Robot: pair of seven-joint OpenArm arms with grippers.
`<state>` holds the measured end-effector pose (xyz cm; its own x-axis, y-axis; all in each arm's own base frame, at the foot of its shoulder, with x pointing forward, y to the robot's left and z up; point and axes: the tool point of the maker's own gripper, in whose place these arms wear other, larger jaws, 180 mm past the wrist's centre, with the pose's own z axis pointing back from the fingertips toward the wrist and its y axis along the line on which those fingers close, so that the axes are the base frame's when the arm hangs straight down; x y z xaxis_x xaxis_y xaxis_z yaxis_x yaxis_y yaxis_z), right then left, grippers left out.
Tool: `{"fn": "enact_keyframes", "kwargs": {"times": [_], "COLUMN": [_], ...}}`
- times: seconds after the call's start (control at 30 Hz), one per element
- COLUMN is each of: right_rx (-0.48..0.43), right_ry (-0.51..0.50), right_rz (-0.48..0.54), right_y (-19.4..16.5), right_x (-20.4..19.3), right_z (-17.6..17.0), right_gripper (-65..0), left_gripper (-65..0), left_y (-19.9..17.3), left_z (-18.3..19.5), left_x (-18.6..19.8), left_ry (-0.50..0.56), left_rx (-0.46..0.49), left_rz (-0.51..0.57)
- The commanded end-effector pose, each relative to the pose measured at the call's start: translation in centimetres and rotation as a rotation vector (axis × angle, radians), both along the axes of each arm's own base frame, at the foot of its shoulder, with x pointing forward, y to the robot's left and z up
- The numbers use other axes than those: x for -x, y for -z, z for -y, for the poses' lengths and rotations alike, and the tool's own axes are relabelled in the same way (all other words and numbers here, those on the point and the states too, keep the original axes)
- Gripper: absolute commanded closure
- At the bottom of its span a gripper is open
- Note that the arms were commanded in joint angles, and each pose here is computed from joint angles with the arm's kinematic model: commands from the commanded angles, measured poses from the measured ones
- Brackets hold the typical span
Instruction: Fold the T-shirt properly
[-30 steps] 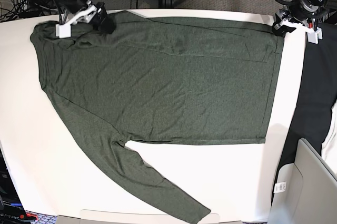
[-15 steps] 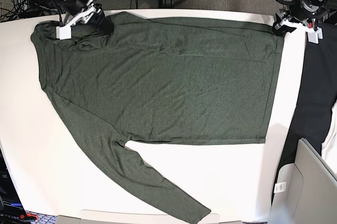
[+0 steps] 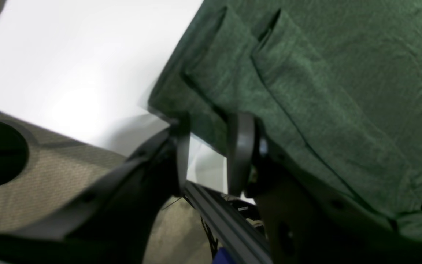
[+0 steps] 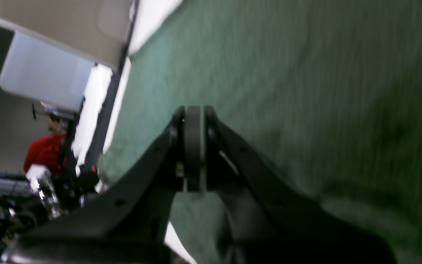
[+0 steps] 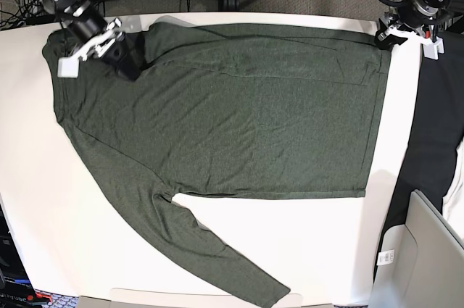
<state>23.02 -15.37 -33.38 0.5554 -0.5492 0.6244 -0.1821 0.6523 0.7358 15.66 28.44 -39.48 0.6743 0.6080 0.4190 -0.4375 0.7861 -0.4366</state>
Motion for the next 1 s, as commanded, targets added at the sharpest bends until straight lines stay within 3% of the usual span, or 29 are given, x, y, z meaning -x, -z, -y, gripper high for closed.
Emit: {"fn": "enact_keyframes", "kwargs": {"times": [0.0,0.2,0.53,0.8,0.97], "right_rx": [0.001,-0.002,0.031,0.062,0.123], "right_ry": [0.003,0.019,-0.006,-0.024,0.027], "right_rz": [0.048,0.018,0.076,0.099,0.154], "right_y": [-1.1,0.3,-1.9,-2.7,-4.7], "right_x": [-0.6,-1.4,-1.7,-1.7,-2.5], "right_z": [0.3,0.8,0.5,1.0,3.9], "right_gripper": [-0.2,-2.4,-18.3,-19.3,-19.4], "left_gripper": [-17.2,-17.2,-17.5,-19.3,-20.1], "left_y": [-0.8,-0.8,-1.9,-4.9,-6.3], "left_z": [-0.3,-0.4,-1.5,-3.5,-3.8], "left_x": [-0.4,-0.4,-1.0,-1.5,-3.8], "left_ry": [0.008,0.005,0.016,0.010,-0.005], "left_rx": [-0.014,-0.016,-0.060,-0.158,-0.159], "left_rz": [0.024,0.026,0.046,0.095,0.167]}}
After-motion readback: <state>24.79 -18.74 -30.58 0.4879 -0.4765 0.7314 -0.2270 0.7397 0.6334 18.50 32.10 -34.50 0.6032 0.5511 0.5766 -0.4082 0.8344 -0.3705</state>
